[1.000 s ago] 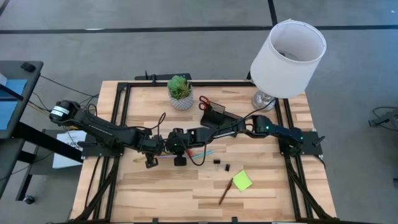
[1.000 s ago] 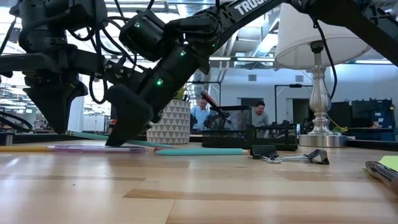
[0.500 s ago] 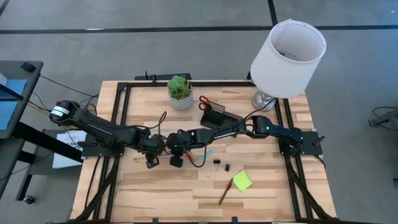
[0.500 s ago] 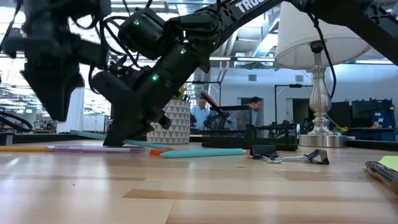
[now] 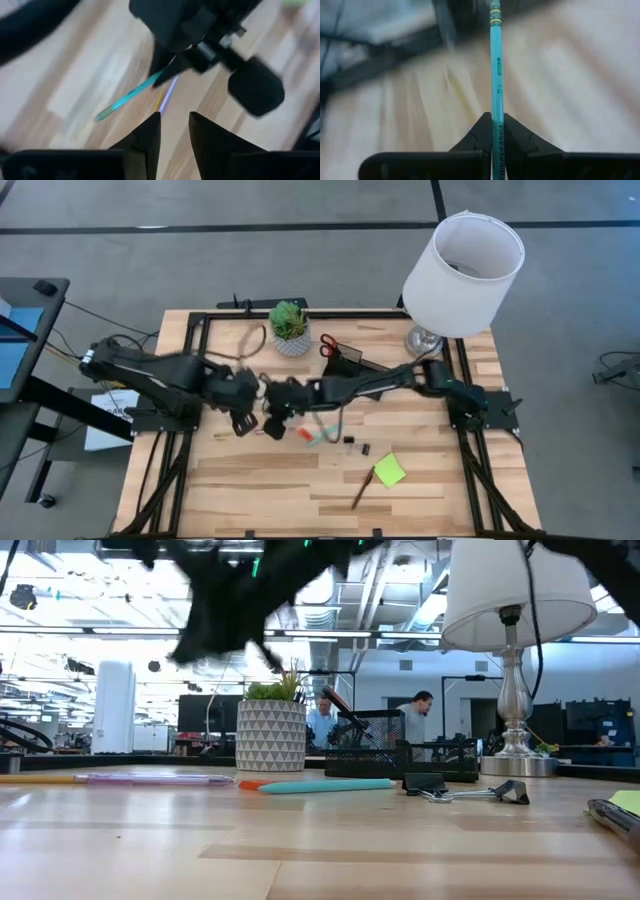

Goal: Pick and place office supplies into organizer
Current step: Put the blue pencil into the black desk organizer

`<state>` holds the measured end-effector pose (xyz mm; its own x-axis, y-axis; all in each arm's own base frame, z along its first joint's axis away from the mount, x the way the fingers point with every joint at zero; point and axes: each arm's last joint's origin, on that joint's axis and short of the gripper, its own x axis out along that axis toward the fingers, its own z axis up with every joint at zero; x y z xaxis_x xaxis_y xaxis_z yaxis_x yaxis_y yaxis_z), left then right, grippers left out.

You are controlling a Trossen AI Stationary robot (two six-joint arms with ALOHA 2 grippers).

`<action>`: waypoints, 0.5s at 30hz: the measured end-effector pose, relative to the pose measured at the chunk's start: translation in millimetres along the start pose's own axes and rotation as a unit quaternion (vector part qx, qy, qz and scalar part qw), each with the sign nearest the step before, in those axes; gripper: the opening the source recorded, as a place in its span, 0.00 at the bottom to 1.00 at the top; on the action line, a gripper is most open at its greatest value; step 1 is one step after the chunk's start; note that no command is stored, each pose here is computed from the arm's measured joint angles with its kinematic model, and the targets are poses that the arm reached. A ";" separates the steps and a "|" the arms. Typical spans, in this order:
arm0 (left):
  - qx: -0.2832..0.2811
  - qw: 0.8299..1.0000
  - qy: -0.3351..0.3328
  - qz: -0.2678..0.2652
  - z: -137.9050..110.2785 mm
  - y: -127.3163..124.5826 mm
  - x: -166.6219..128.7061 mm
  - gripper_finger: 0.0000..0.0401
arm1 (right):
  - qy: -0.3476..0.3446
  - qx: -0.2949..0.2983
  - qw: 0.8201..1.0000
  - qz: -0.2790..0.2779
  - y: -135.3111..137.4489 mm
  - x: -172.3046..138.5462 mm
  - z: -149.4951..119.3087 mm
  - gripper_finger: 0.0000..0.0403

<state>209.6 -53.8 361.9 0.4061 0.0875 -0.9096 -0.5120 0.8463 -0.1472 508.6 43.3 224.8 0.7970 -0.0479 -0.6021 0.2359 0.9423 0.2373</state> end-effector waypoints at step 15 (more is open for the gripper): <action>-0.009 0.956 -0.292 -0.020 13.9 0.0 -126.7 0.21 | -0.155 -0.030 0.975 -0.157 -6.5 -180.2 83.1 0.05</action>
<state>168.6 -57.6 482.6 0.7767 0.3379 -0.5316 -0.4975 0.8467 -0.1888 409.6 18.2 395.2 0.8221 -0.4270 -0.3765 0.4708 0.8818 0.0280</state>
